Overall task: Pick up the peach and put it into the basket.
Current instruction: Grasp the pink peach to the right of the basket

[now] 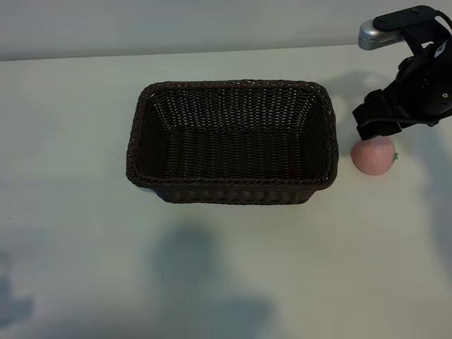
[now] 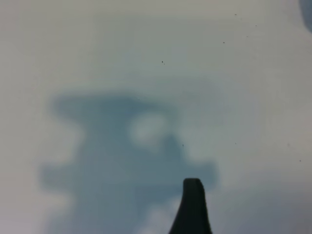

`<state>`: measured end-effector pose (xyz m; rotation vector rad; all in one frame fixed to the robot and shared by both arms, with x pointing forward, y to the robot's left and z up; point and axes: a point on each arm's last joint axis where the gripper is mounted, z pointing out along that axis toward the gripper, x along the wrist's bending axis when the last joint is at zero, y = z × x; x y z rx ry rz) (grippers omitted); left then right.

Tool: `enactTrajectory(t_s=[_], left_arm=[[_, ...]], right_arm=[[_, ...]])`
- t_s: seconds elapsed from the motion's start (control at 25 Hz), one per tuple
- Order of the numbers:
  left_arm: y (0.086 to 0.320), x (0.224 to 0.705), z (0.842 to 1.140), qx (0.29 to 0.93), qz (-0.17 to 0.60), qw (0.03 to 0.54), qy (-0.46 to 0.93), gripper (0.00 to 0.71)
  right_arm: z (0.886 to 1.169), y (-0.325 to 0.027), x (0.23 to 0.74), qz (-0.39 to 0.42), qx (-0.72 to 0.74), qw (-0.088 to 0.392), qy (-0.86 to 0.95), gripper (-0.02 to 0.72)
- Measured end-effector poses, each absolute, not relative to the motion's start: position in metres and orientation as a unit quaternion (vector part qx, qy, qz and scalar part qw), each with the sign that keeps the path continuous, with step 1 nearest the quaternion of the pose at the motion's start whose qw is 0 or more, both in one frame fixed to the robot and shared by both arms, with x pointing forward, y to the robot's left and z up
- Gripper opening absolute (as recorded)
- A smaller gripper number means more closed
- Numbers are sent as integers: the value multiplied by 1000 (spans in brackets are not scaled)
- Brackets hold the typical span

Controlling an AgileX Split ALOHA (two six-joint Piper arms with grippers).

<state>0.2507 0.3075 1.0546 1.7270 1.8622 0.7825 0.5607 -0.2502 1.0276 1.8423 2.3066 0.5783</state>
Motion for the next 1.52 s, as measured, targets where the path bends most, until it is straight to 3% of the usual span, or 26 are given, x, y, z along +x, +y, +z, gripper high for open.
enactTrajectory(t_s=[0.24, 0.8, 1.16, 1.52], left_arm=[[308, 256, 1040, 635, 276, 230, 684, 596], [307, 255, 1040, 635, 279, 233, 681, 596], [307, 235, 1041, 614, 325, 279, 662, 596], [306, 226, 1041, 604, 345, 299, 653, 596]], right_arm=[[1028, -250, 561, 192, 611, 66, 765, 581], [1027, -251, 561, 188, 608, 70, 768, 581], [1025, -261, 562, 151, 635, 102, 751, 581], [989, -261, 582, 133, 657, 97, 736, 581]])
